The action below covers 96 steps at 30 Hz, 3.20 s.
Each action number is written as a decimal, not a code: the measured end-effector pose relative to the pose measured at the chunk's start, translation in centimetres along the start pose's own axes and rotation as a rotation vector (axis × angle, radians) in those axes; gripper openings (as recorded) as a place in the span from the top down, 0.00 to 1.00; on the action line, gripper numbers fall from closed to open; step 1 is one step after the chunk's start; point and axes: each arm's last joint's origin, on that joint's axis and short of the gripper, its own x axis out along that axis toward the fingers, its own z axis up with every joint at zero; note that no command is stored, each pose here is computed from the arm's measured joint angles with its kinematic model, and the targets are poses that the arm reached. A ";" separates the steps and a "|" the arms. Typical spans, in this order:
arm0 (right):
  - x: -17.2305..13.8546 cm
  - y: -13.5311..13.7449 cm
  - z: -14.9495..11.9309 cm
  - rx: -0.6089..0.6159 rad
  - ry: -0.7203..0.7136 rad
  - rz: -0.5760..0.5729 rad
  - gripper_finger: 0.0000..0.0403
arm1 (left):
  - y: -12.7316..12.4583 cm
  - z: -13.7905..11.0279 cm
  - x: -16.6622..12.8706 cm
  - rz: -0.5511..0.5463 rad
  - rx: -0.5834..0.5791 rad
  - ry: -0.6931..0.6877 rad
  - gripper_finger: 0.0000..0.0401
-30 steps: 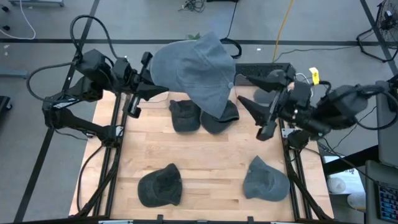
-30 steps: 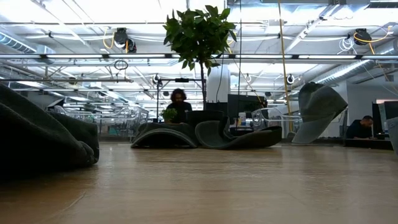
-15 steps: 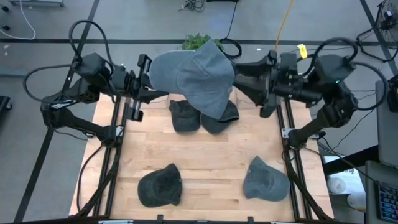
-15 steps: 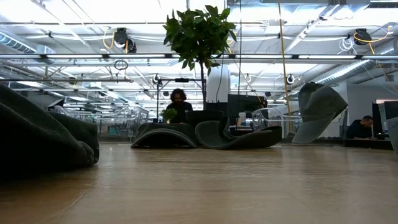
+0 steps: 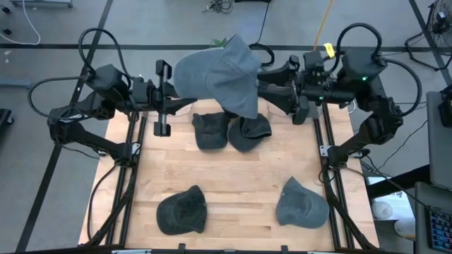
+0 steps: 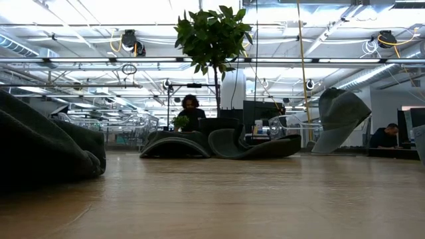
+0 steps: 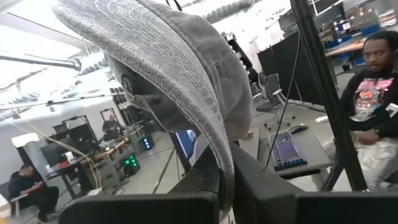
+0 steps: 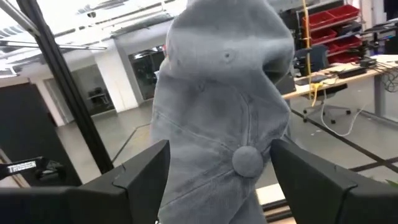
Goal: Pick & Place hat
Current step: Put the top gray cap into the right transparent bin
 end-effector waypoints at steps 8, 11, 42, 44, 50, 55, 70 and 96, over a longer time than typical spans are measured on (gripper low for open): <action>-0.6 -0.9 0.2 -0.005 0.013 -0.043 0.33 | -0.7 0.2 0.2 -0.025 -0.003 -0.015 0.98; -1.1 -1.1 0.7 0.032 -0.011 -0.044 0.33 | -0.7 0.5 -0.1 -0.002 0.012 -0.016 0.98; 1.2 -1.2 -0.1 0.063 0.010 0.114 0.96 | -0.7 0.3 0.1 0.014 -0.021 0.002 0.98; 1.2 -1.2 0.0 0.057 0.009 0.112 0.97 | -0.7 0.3 0.1 0.014 -0.022 0.002 0.98; 1.2 -1.2 0.0 0.044 0.010 0.119 0.99 | -0.5 0.2 0.1 0.057 -0.112 0.014 0.97; 0.5 -1.0 1.0 0.035 -0.054 0.202 0.99 | 0.3 0.6 -0.7 0.149 -0.247 0.011 0.82; -1.6 -2.0 2.3 0.161 -0.070 0.210 0.99 | 0.4 0.1 -3.2 0.152 -0.450 0.163 0.46; -7.0 -10.5 0.1 0.119 0.322 -0.379 0.99 | -0.4 -0.5 -6.0 0.112 -0.739 0.337 0.41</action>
